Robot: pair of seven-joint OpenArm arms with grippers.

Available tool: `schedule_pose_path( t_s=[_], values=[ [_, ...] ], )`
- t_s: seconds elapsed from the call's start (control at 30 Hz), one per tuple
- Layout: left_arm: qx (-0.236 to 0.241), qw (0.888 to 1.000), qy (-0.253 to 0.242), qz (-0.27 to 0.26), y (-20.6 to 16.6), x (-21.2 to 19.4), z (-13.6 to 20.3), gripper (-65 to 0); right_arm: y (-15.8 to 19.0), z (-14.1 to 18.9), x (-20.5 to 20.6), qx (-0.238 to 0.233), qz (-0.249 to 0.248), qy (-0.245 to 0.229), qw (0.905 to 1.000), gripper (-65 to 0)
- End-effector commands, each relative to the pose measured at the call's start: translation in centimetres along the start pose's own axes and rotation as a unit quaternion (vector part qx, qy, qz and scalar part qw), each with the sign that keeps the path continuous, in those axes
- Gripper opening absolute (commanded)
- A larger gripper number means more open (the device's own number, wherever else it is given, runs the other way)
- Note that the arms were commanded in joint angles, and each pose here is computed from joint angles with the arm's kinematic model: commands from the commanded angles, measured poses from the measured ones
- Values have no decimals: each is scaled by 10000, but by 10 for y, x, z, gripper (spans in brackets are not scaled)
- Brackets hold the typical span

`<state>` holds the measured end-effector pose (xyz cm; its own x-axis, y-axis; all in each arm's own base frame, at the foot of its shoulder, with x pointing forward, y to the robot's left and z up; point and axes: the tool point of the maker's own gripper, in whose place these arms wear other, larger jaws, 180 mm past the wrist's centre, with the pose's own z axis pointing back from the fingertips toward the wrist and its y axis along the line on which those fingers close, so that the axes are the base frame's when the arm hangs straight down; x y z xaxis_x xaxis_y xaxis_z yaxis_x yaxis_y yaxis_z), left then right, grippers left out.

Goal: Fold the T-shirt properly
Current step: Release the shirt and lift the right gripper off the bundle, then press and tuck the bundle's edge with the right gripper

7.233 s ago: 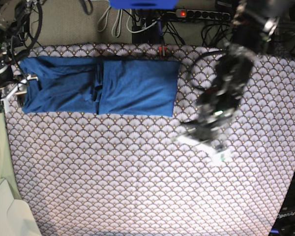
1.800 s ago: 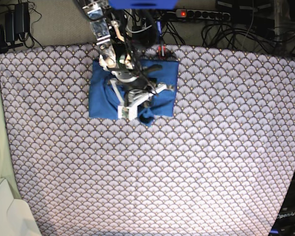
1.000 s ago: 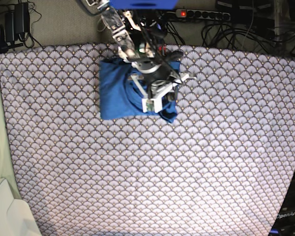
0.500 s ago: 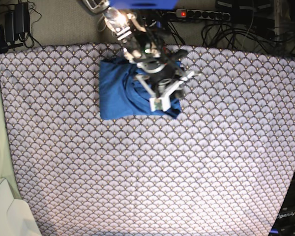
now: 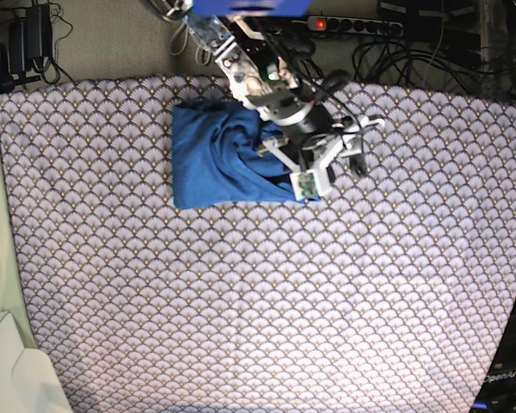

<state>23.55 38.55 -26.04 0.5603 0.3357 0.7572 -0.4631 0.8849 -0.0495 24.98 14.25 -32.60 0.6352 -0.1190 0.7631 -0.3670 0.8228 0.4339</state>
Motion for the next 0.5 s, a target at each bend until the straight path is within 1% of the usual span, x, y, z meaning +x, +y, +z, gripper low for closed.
schedule_pose_path(
  t_s=[0.0, 0.13, 0.2, 0.3, 0.37, 0.47],
  values=[
    [52, 9996, -245, -109, 2, 16, 4, -398, -1, 5, 19, 28, -9, -322, 9995, -343],
    [82, 9996, -238, -134, 4, 17, 4, -398, -57, 23, 50, -532, 45, -740, 9958, -347],
    [85, 9996, -233, -130, 4, 16, 4, -398, -83, 35, 62, -803, 120, -907, 9926, -374],
    [80, 9996, -246, -125, 4, 17, 4, -398, -110, 51, 74, -1095, 150, -1070, 9881, -465],
    [60, 9996, -245, -119, 3, 17, 3, -398, -126, 59, 69, -1314, 63, -1053, 9857, -540],
    [-48, 9996, -163, -224, -7, 12, 0, -398, -142, 66, 55, -1582, -230, -966, 9824, -645]
  ],
)
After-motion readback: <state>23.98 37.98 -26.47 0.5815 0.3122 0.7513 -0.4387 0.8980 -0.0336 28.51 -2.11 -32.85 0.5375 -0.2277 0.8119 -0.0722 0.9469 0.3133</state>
